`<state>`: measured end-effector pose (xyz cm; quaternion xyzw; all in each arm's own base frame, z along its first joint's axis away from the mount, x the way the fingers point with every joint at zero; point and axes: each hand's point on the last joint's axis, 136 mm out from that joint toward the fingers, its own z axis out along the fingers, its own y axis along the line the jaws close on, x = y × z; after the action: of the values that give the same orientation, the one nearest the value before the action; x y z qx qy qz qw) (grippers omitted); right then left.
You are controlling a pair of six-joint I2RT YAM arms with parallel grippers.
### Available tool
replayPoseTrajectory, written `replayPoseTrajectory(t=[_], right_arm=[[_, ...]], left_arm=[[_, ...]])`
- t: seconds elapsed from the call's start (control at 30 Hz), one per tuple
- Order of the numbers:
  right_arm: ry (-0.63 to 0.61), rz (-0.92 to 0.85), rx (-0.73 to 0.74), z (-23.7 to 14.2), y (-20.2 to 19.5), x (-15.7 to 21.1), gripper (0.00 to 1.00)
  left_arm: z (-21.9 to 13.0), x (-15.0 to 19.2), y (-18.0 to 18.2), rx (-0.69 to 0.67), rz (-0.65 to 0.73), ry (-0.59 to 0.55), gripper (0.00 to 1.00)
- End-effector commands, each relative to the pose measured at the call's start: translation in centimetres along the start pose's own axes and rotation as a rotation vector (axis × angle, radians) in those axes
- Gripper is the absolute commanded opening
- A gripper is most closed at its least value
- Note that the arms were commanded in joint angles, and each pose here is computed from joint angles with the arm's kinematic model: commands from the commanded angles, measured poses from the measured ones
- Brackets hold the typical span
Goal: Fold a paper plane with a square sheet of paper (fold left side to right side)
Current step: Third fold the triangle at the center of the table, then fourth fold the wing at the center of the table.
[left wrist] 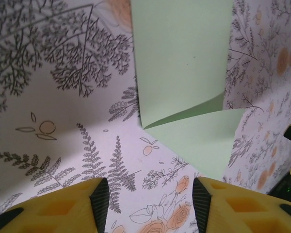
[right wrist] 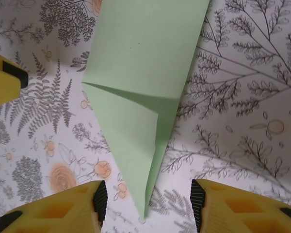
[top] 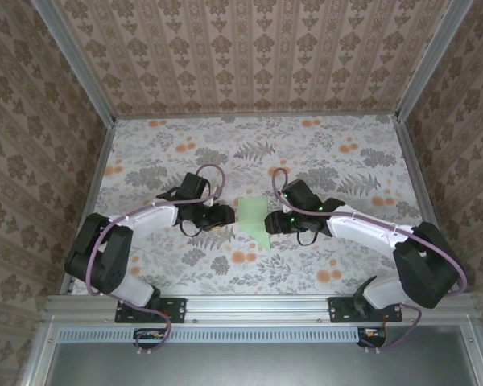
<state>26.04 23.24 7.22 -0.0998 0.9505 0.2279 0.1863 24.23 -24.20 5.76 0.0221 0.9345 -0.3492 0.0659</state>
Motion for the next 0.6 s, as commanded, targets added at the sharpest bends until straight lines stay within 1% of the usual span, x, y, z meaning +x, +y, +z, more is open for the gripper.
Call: replayPoseTrajectory(t=[0.0,0.27,0.4,0.57], right_arm=[[0.024,-0.095,-0.047,1.6,0.7,-0.7,0.5],[0.061,-0.071,-0.102,4.6,1.4,-1.7,0.41],[0.069,-0.062,-0.104,5.0,1.4,-1.7,0.32],[0.082,-0.055,-0.054,4.8,0.2,-1.3,0.17]], left_arm=[[0.5,-0.8,-1.8,0.089,-0.058,-0.025,0.52],[1.9,-0.2,-1.5,0.074,-0.086,0.006,0.54],[2.2,-0.1,-1.3,0.062,-0.092,0.016,0.54],[2.6,0.0,-1.2,0.048,-0.097,0.031,0.55]])
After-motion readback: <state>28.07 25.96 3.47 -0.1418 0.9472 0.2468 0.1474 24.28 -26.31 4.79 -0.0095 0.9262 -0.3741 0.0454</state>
